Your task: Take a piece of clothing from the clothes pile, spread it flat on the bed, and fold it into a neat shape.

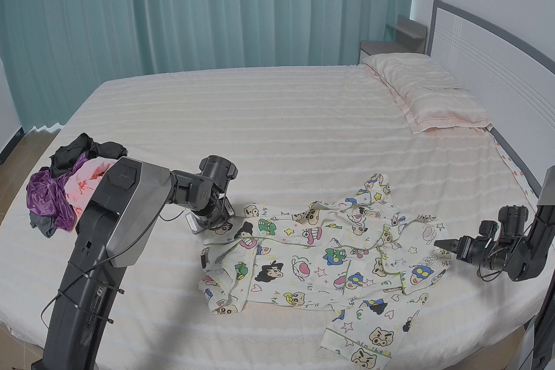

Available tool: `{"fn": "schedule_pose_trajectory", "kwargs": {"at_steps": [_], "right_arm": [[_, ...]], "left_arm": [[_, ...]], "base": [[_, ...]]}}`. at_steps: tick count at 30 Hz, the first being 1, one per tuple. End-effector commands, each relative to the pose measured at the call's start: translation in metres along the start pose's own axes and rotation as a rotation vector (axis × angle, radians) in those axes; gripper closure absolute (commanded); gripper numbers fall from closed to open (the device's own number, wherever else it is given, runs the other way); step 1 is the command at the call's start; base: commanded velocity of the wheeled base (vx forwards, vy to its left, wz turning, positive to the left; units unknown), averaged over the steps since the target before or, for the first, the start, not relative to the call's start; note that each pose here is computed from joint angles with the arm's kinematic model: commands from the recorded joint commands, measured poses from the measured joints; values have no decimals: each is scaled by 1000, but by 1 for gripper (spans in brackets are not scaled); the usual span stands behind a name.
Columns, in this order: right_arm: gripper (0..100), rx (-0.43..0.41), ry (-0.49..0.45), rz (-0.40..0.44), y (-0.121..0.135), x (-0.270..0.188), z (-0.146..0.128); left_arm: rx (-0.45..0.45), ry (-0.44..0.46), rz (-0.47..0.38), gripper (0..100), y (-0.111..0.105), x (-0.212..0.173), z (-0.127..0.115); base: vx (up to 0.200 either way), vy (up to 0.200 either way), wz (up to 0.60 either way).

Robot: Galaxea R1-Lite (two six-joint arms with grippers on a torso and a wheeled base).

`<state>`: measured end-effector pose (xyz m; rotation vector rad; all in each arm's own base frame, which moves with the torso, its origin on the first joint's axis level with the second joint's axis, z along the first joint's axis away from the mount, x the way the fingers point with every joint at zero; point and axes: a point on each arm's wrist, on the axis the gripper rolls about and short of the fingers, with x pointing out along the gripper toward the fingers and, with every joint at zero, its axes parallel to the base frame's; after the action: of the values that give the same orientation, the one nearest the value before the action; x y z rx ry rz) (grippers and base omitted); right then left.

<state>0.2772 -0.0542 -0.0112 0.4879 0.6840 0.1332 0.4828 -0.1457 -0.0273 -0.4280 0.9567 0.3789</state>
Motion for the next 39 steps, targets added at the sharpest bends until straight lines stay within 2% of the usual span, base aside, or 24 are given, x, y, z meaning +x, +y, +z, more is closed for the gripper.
{"fn": "schedule_pose_trajectory", "kwargs": {"at_steps": [1, 2, 4, 13, 15, 16, 17, 18, 19, 20, 22, 23, 24, 25, 27, 30, 31, 32, 35, 36, 39], "right_arm": [[0, 10, 17, -5, -1, -1, -5], [0, 8, 20, -5, -1, -2, -6], [0, 9, 19, -5, -1, -2, -5], [0, 6, 13, -3, 0, -3, -4], [0, 6, 13, -2, 1, -4, -4], [0, 6, 13, -2, 1, -4, -4], [0, 9, 18, -3, 1, -4, -6], [0, 9, 18, -3, 1, -5, -6], [0, 7, 14, -2, 1, -5, -6], [0, 7, 14, -2, 1, -5, -6], [0, 4, 4, 0, 1, -7, -8], [0, 4, 3, 0, 1, -7, -7], [0, 0, -6, 1, 1, -8, -7], [0, 1, -8, 0, 1, -9, -8], [0, 3, -11, -2, 0, -11, -9], [0, 9, -16, -7, -1, -14, -8], [0, 11, -23, -4, -2, -16, -7], [0, 12, -25, -1, -3, -17, -7], [0, 35, -52, 10, -3, -31, -3], [0, 36, -56, 11, -3, -33, -3], [0, 41, -67, 13, -1, -45, -7]], "left_arm": [[-67, 68, 8, 0, 9, -2, 4], [-128, 96, -105, 0, 1, -38, 24], [-169, 93, -206, 0, -4, -73, 43], [-201, -5, -403, 0, -6, -165, 83], [-204, -23, -491, 0, -2, -190, 97], [-204, -26, -500, 0, -2, -193, 98], [-194, -82, -607, 0, -1, -223, 110], [-176, -133, -670, 0, 0, -242, 117], [-144, -174, -714, 0, 2, -255, 119], [-130, -173, -711, 0, 3, -254, 117], [-13, -139, -695, 0, 23, -242, 88], [-6, -137, -693, 0, 24, -241, 86], [51, -110, -677, 0, 37, -229, 65], [74, -95, -663, 0, 42, -223, 55], [132, -29, -615, 0, 59, -206, 19], [176, 42, -580, 0, 78, -194, -14], [206, 82, -563, 0, 85, -189, -33], [217, 95, -559, 0, 87, -187, -40], [291, 165, -537, 0, 102, -175, -84], [298, 169, -540, 0, 103, -175, -88], [353, 218, -521, 0, 104, -167, -120]], "base": [[0, 0, 0], [0, 0, 0], [0, 0, 0], [0, 0, 0], [0, 0, 0], [0, 0, 0], [0, 0, 0], [0, 0, 0], [0, 0, 0], [0, 0, 0], [0, 0, 0], [0, 0, 0], [0, 0, 0], [0, 0, 0], [0, 0, 0], [0, 0, 0], [0, 0, 0], [0, 0, 0], [0, 0, 0], [0, 0, 0], [0, 0, 0]]}}
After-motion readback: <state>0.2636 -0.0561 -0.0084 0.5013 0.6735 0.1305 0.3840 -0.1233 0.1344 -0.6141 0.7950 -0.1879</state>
